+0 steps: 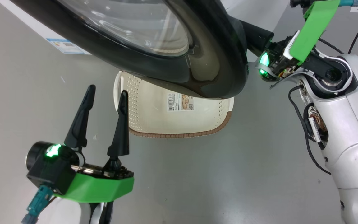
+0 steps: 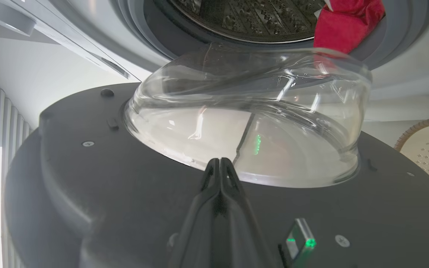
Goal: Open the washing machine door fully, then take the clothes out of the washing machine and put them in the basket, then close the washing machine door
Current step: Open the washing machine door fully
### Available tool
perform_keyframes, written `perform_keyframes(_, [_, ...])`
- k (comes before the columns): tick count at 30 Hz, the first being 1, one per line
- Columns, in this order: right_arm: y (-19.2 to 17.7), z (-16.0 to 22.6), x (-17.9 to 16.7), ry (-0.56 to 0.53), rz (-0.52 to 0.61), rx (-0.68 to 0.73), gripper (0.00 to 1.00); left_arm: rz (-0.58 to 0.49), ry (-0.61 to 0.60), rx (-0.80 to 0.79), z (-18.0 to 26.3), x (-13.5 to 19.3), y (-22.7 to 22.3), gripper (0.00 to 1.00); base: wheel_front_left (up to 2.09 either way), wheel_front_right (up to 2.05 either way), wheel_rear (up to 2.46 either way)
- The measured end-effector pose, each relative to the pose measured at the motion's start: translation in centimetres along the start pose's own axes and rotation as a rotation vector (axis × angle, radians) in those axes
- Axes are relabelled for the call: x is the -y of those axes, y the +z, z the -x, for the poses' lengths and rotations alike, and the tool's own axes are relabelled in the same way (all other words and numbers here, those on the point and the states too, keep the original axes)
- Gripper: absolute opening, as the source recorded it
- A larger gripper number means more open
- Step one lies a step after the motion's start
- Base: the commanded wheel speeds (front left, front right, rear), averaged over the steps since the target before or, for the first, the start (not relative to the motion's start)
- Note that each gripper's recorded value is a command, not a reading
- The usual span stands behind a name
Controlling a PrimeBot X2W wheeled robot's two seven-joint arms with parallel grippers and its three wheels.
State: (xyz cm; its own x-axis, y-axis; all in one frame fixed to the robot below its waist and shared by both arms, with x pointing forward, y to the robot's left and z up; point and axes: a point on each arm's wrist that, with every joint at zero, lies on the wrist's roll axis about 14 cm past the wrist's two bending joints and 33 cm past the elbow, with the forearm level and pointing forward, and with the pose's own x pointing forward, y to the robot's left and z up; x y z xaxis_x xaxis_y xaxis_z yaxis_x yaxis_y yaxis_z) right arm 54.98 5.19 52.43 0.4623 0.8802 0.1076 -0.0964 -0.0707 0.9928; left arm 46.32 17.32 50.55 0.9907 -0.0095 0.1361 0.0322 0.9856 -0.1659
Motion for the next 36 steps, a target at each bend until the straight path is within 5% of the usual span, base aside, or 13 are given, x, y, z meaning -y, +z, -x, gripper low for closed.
perform_keyframes(36, [-7.9,1.3,-2.0,0.01,-0.022,-0.146,0.0,-0.02,0.114,0.053,3.9,-2.7,4.0,1.0,0.0,0.0,0.0])
